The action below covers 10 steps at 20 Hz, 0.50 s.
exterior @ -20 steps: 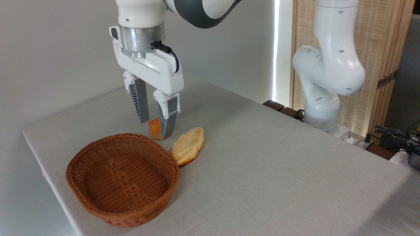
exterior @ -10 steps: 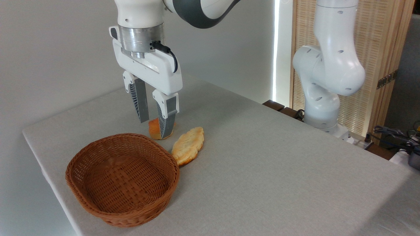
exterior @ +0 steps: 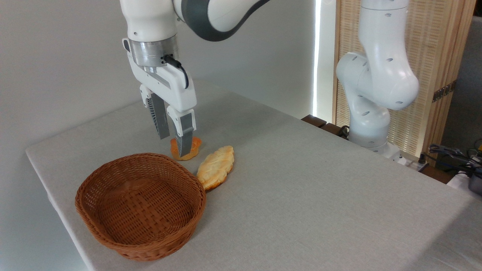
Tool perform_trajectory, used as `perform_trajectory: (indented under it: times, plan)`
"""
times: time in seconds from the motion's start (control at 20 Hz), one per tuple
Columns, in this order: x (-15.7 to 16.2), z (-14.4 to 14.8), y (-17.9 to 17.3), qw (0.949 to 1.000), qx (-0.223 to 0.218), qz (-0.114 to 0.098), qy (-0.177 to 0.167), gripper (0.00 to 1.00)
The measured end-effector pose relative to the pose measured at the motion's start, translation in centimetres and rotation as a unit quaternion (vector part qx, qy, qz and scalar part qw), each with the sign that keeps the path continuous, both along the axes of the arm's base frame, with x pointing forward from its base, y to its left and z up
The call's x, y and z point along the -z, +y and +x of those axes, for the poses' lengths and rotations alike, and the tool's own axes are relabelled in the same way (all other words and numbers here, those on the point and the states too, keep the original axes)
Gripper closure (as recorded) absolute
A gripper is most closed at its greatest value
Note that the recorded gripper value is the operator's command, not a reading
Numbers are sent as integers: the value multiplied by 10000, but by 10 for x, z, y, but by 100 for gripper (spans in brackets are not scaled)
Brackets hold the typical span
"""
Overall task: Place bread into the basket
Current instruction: 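Lower the open gripper around the small orange bread roll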
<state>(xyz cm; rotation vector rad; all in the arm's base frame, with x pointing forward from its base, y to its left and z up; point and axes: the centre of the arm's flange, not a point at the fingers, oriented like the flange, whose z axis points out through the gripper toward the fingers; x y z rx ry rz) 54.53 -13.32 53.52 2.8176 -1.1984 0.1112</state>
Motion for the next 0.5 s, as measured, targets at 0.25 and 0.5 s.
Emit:
perform_trajectory:
  times: [0.25,0.5]
  plan:
    - [16,-15,-41,9992,299,-147,211,0]
    - [45,-39,-84,9965,636,-228,489,0]
